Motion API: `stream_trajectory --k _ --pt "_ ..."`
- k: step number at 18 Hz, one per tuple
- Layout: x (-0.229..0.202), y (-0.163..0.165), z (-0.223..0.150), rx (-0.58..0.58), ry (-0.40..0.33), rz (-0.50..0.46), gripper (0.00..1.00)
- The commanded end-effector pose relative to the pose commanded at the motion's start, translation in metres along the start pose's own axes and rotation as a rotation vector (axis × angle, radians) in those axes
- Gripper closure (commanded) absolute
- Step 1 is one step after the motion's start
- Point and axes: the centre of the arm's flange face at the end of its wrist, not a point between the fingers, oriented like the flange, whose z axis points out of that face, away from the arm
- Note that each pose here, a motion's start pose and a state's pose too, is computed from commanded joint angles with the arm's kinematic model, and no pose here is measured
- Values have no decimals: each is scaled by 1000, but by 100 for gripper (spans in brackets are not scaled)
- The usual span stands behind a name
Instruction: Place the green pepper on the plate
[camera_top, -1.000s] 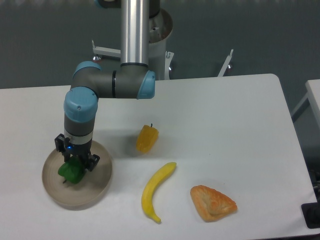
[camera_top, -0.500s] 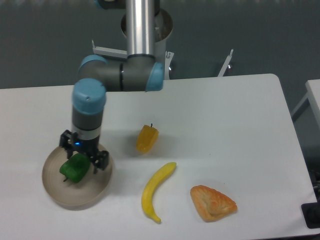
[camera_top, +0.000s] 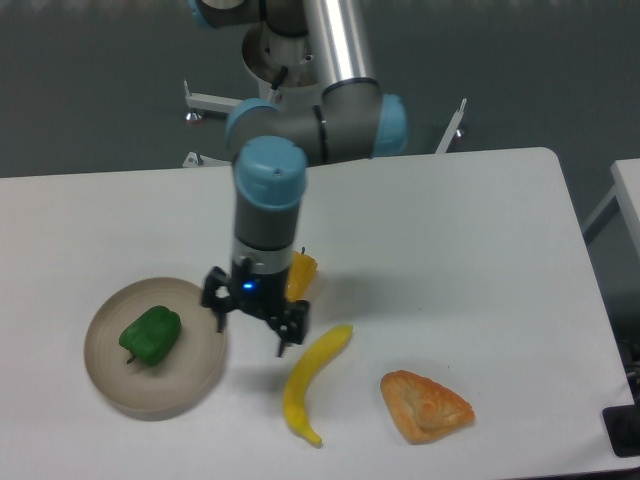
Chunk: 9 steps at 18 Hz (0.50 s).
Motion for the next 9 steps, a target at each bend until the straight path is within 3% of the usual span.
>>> stream_trajectory --k 6,9 --pt "-53 14 -5 -53 -87 141 0" --pt "-71 16 -1 -54 -98 148 0"
